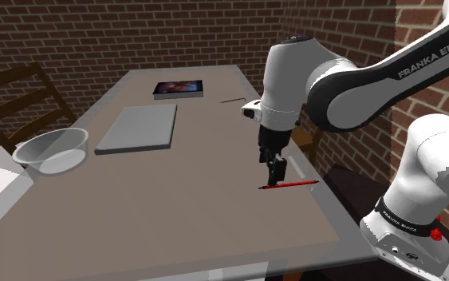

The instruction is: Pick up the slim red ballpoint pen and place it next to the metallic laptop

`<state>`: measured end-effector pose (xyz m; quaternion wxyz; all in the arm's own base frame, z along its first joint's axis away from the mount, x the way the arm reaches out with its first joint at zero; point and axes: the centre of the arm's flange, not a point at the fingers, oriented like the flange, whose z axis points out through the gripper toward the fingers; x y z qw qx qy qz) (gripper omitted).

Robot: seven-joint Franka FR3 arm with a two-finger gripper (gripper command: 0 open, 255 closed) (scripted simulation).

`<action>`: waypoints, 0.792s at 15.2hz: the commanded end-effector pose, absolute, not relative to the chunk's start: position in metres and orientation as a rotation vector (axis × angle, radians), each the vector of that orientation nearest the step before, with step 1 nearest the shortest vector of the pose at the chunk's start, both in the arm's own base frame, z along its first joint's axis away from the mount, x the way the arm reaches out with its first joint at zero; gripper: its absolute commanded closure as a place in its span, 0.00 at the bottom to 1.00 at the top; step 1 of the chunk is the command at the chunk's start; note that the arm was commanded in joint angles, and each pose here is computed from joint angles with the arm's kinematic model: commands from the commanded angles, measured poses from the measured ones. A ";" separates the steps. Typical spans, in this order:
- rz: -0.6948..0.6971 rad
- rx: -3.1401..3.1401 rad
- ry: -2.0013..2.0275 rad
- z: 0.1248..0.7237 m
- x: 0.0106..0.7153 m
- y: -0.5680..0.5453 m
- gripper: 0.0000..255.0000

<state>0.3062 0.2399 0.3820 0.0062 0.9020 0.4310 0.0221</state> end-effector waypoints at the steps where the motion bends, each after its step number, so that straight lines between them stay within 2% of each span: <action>1: 0.074 2.797 1.395 0.370 0.304 0.249 0.00; 7: 0.074 2.797 1.395 0.338 0.306 0.249 0.00; 12: 0.074 2.797 1.395 0.335 0.306 0.249 0.00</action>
